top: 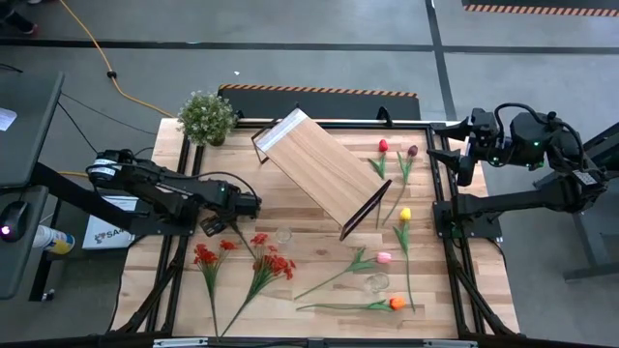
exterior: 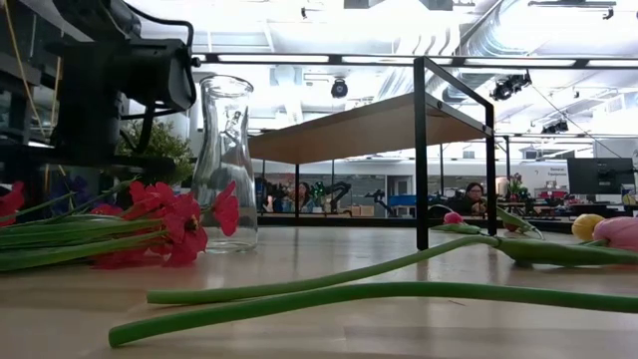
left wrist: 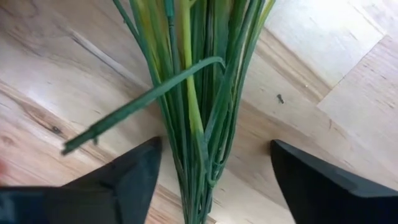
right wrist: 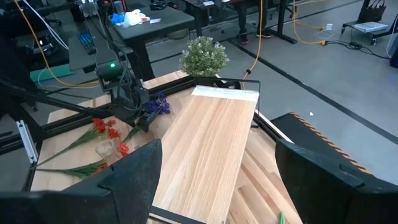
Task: Pick and place flowers into a vace then onto a shelf
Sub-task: Put the violet flower into the left transparent vase
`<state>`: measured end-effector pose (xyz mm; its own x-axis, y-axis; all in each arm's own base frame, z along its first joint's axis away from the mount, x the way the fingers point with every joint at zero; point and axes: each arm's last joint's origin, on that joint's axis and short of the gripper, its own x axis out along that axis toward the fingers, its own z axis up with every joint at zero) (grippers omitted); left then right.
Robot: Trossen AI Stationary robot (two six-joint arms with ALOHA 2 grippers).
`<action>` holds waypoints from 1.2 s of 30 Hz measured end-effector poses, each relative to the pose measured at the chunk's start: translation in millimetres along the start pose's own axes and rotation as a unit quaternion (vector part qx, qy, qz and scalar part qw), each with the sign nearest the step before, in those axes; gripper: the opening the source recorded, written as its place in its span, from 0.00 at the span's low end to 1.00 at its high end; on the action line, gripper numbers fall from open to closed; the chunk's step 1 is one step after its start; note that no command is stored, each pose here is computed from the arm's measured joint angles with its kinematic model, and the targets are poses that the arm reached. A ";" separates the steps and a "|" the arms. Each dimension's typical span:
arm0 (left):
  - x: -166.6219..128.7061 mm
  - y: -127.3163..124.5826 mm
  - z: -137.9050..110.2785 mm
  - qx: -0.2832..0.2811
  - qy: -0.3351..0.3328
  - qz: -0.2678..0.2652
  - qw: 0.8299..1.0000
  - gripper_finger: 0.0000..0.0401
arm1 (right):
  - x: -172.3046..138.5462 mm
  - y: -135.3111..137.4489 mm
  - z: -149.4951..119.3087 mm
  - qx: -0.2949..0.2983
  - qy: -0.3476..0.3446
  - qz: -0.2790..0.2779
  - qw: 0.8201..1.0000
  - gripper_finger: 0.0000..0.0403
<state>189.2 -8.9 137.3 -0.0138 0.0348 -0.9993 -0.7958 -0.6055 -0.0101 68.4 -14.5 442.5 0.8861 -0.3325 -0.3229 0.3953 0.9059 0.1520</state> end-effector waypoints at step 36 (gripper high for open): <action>0.5 1.9 2.4 -0.001 -0.019 0.003 1.000 0.14 | 0.0 0.0 0.0 -0.010 0.000 0.000 1.000 0.75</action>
<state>186.2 -8.2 136.9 -0.0415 0.0604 -0.9973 -0.7939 -0.6081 -0.0038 68.4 -14.5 442.5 0.8861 -0.3326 -0.3228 0.3905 0.9108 0.1337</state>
